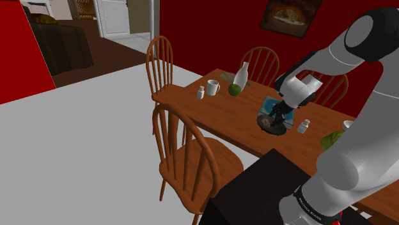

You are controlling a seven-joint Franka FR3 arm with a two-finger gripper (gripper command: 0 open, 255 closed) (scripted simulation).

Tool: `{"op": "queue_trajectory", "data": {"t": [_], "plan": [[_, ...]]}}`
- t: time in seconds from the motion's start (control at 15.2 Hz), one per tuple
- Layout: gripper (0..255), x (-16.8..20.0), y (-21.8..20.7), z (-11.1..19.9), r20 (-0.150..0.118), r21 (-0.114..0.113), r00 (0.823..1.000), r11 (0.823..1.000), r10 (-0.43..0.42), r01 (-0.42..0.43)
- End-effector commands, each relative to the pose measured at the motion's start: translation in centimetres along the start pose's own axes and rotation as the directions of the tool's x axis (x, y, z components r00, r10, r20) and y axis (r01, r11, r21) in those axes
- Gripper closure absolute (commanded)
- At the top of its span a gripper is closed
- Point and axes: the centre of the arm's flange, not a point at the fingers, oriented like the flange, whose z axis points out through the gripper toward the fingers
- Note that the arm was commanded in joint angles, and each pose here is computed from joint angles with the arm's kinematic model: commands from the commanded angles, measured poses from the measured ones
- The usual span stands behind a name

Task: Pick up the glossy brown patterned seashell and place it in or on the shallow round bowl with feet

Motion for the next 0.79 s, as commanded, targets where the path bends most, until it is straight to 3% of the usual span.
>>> {"op": "queue_trajectory", "data": {"t": [0.0,0.07,0.33,0.73], "plan": [[0,0.0,0.0,0.0,0.000,0.000,1.000,1.000,0.000,0.000],[0,0.0,0.0,0.0,0.000,0.000,1.000,1.000,0.000,0.000],[0,0.0,0.0,-5.0,0.000,0.000,1.000,1.000,0.000,0.000],[0,0.0,0.0,-5.0,0.000,0.000,1.000,1.000,0.000,0.000]]}}
